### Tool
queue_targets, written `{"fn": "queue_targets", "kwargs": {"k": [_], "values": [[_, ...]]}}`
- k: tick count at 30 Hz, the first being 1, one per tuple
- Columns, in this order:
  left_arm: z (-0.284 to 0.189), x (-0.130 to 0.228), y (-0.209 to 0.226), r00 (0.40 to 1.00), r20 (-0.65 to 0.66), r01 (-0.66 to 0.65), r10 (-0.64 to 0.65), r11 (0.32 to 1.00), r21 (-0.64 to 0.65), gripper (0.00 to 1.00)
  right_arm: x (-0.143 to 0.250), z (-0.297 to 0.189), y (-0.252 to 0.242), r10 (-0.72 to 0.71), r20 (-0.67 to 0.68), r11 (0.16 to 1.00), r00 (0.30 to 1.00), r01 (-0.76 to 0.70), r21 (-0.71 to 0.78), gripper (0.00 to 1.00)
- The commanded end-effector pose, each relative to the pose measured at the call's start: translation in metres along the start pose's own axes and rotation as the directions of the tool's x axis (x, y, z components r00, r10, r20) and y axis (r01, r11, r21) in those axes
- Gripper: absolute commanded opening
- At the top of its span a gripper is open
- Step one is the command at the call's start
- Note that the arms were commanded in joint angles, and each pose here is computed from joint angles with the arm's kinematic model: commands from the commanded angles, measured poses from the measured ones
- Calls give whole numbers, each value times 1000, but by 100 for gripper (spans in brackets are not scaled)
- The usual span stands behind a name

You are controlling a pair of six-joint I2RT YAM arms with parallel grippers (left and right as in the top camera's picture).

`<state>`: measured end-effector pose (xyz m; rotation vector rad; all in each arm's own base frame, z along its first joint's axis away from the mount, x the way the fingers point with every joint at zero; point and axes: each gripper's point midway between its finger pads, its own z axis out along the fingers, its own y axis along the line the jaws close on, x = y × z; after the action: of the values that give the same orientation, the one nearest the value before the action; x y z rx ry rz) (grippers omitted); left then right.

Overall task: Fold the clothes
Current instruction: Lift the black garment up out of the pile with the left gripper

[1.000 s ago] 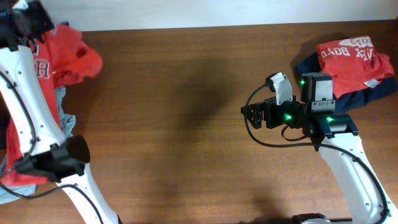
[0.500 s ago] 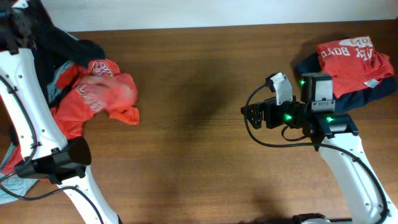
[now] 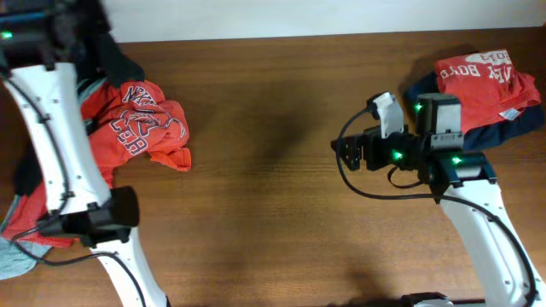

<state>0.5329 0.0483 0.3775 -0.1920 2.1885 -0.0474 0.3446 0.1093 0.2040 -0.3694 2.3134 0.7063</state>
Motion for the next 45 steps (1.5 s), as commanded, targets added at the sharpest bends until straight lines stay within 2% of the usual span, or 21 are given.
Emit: {"fn": "queue_targets", "kwargs": {"k": [1,4,8,11,15,19,27,32,39,45], "values": [[-89,-50,-52,970,236,-81,52,990,115,0,-19,-8,9,-24,33,1000,999,24,-10,99],[-130,-75,-77,932,362,-94,27,981,169,0,-25,-12,11,-4,41,1000,999,4,-9,99],[-192,-105,-102,850,525,-114,-31,964,241,0,-27,-13,11,12,47,1000,999,-12,-9,99],[-235,-118,-116,794,601,-119,-91,946,301,0,-28,-13,11,13,48,1000,999,-12,-9,99],[-274,-121,-137,750,651,-170,-119,916,364,0,-32,-17,15,18,59,999,998,-16,-30,99],[-295,-113,-162,751,645,-218,-143,868,446,0,-44,-29,19,21,96,997,995,-13,-80,99],[-262,-79,-186,856,511,-210,-83,846,490,0,-51,-45,19,24,132,996,991,-12,-91,99],[-232,-66,-190,895,444,-190,-53,854,485,0,-46,-44,21,22,113,995,993,-11,-102,99],[-199,-62,-203,912,409,-187,-38,848,495,0,-31,-40,30,-44,58,992,997,51,-118,98],[-197,-64,-223,902,429,-211,-41,826,522,0,-29,-25,61,-147,48,975,988,153,-164,98]]}}
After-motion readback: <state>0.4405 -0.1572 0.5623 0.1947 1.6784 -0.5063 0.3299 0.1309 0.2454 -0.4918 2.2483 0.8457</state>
